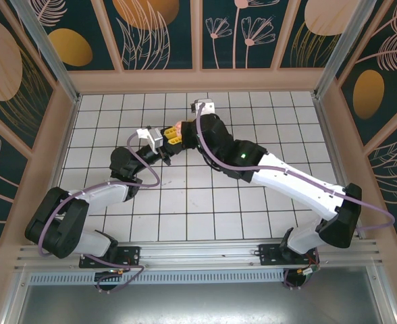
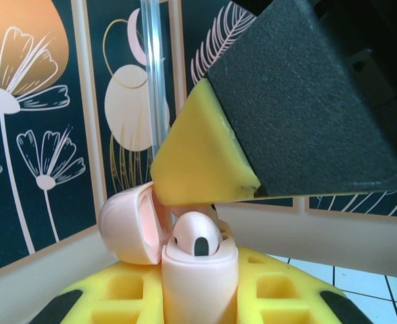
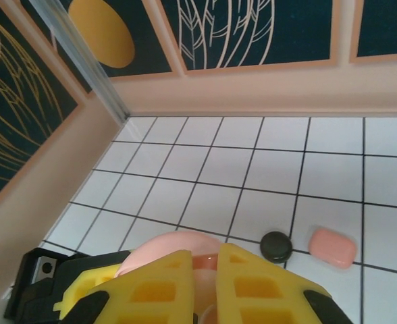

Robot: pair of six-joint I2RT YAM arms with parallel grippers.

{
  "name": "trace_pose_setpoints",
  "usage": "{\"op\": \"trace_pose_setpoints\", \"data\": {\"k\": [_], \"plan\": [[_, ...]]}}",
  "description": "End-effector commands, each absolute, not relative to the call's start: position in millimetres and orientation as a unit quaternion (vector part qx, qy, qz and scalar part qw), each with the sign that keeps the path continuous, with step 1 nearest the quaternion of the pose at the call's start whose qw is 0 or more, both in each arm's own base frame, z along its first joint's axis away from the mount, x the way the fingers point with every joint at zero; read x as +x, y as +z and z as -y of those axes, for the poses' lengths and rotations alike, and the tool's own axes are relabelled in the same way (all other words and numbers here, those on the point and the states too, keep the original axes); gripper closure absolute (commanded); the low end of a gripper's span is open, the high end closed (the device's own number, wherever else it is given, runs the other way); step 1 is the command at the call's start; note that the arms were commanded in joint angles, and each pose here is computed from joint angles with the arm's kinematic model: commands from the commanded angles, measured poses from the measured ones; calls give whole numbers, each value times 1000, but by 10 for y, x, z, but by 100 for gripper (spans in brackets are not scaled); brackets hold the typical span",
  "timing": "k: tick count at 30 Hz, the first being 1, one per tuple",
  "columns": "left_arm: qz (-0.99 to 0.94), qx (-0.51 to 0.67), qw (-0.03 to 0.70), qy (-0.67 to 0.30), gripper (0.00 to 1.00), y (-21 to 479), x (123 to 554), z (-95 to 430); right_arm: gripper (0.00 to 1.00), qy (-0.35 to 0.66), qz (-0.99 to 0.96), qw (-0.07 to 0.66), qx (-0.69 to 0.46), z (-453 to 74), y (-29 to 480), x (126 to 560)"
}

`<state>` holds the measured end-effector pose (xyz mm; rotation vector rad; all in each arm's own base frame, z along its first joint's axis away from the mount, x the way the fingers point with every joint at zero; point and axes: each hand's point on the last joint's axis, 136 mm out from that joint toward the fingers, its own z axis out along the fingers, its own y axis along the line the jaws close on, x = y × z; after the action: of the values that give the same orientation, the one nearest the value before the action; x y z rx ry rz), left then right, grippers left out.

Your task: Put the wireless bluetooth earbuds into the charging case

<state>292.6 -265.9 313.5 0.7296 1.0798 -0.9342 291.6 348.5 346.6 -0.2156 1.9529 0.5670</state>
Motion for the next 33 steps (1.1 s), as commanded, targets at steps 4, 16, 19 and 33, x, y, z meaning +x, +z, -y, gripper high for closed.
{"op": "trace_pose_setpoints", "data": {"k": [4,16,19,33], "plan": [[-429,338,725,-420,100,3438,2789,2655,79,206,-842,480,-134,-3608,3112,2764],[-444,342,713,-421,100,3313,2786,2668,43,355,-777,516,-64,-3195,4227,2642],[-453,347,704,-422,100,3231,2783,2681,43,358,-789,495,-62,-3120,4216,2740],[-475,398,663,-420,100,2973,2680,2767,71,323,-872,349,-119,-3368,3478,3306]]}}
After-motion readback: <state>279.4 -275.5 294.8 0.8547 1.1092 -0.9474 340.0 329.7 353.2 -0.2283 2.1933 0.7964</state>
